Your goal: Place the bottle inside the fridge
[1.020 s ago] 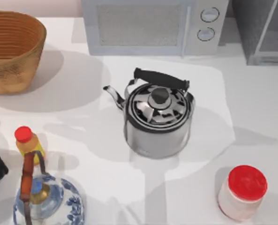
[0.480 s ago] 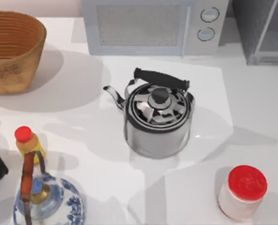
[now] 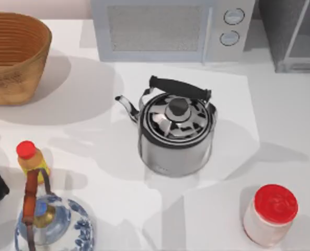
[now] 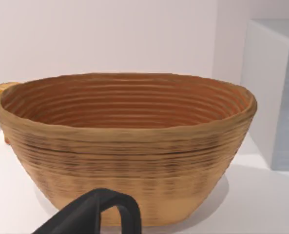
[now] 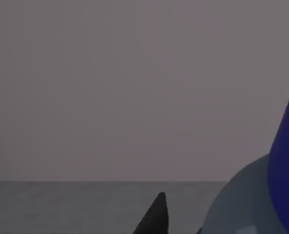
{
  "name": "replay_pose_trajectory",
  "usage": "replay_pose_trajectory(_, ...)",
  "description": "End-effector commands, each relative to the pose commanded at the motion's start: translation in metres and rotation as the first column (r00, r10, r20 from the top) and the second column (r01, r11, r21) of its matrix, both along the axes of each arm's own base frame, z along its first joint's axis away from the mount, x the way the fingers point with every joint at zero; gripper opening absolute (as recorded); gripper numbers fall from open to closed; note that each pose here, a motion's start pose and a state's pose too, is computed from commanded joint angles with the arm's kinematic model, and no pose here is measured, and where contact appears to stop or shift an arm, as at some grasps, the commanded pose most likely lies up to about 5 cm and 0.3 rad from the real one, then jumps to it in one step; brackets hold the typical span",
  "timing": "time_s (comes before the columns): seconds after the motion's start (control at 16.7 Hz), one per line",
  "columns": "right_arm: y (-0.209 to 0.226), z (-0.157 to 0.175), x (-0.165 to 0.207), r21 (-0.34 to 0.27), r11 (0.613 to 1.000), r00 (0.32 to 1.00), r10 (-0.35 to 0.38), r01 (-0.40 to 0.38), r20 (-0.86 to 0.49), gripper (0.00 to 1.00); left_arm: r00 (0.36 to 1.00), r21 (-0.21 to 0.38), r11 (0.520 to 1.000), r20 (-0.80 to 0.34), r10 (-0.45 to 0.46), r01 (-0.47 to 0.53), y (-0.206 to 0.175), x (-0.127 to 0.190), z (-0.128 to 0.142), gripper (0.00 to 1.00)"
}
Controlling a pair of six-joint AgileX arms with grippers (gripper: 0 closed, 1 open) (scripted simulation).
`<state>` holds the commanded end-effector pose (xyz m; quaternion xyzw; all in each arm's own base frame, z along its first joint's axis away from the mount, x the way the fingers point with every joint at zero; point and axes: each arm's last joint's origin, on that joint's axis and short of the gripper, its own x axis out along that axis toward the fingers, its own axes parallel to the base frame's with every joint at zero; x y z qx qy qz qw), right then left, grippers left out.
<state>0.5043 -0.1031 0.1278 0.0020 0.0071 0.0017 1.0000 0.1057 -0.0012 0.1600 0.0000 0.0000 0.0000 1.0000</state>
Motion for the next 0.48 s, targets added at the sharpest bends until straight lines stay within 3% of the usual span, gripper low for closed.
replay_pose_trajectory(0.24,0.0,0.0,0.0,0.0,1.0,1.0,0.0,0.0,0.0,0.98,1.0,0.0,1.0,0.0,0.0,0.0,0.0,0.0,0.0,1.0)
replay_pose_trajectory(0.48,0.0,0.0,0.0,0.0,1.0,1.0,0.0,0.0,0.0,1.0,1.0,0.0,1.0,0.0,0.0,0.0,0.0,0.0,0.0,1.0)
